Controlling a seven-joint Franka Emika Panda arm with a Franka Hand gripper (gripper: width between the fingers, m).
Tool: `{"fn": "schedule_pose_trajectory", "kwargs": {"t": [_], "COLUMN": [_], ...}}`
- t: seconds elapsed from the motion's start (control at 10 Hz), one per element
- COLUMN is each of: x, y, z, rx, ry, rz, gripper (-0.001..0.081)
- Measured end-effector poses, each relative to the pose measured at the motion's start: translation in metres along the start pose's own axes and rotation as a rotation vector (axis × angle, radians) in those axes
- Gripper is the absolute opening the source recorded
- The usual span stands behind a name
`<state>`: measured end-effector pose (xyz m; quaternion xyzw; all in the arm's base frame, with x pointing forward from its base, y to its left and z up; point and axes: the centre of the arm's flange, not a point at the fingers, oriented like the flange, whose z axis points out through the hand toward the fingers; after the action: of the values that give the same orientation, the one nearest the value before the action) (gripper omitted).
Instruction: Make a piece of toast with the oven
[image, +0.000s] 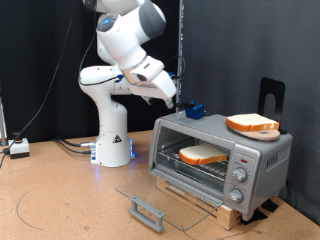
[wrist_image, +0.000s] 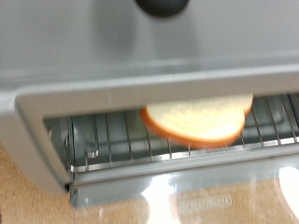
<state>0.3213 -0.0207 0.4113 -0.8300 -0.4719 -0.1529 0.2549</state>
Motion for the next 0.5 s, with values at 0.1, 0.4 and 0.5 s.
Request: {"fn": "schedule_pose_trajectory", "kwargs": {"t": [0.1,0.4,0.5], "x": [-0.009,-0.034,-0.040], "y": [0.007,0.026,0.034], "z": [-0.009,-0.034,-0.039], "rx": [-0.009,-0.017,-0.018], "ry": [0.000,-0.025,-0.022], "rz": [0.003,0.008,0.004], "gripper": [0.0809,0.0809,0.0809]}}
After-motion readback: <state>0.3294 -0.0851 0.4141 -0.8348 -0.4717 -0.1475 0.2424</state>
